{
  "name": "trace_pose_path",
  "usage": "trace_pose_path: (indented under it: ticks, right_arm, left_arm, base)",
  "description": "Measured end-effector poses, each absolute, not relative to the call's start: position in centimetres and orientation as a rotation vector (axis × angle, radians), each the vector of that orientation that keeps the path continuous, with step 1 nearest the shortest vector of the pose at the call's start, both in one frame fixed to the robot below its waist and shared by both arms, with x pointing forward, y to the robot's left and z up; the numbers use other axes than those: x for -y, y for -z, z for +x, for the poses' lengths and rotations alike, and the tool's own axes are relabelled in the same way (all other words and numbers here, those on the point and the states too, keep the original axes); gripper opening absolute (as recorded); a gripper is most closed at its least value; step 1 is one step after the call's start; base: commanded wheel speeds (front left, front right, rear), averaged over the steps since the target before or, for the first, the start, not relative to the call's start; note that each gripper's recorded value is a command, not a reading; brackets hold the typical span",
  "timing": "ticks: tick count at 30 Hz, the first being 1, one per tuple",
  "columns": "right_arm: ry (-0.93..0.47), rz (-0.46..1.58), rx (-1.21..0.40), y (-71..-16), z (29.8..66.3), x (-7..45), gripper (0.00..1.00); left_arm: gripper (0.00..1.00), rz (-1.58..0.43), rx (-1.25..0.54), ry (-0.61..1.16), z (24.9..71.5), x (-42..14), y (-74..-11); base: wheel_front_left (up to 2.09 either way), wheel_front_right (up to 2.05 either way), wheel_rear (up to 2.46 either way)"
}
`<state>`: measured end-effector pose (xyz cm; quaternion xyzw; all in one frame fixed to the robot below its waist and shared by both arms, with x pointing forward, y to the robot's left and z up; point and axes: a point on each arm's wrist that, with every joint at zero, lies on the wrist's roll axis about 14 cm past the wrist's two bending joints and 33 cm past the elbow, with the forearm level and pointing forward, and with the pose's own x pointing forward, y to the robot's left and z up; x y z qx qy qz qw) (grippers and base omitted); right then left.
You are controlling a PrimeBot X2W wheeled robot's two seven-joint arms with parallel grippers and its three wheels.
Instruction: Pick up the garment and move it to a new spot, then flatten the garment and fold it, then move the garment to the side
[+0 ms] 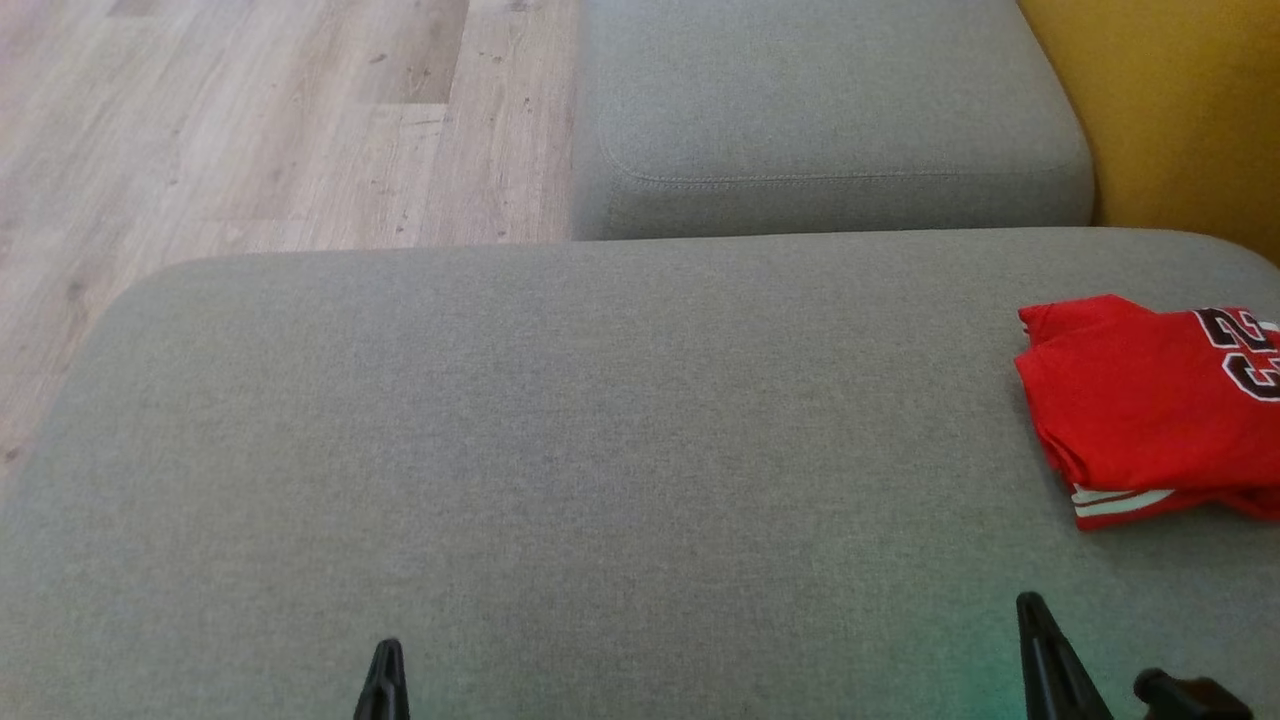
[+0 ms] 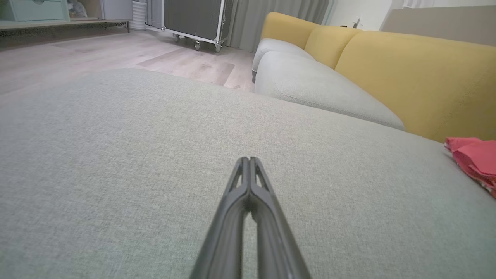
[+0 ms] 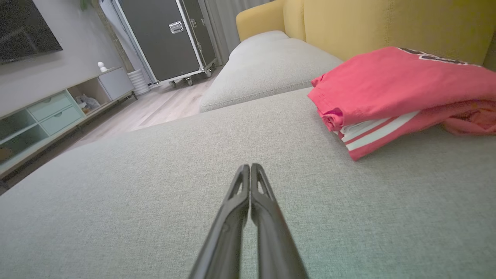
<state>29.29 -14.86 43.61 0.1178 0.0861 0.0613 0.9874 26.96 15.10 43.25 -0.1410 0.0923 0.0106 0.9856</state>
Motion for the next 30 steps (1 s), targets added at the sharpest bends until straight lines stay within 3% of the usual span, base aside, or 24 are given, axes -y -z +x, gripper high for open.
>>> trace_pose_path:
  ticks: [30]
  right_arm:
    - [-0.003,0.614,-0.172,-44.2,31.5,16.7,0.0]
  left_arm:
    - [0.0,-0.641,-0.212,-0.078,29.8,-16.4,-43.5]
  base:
    - [0.0,0.0,0.0]
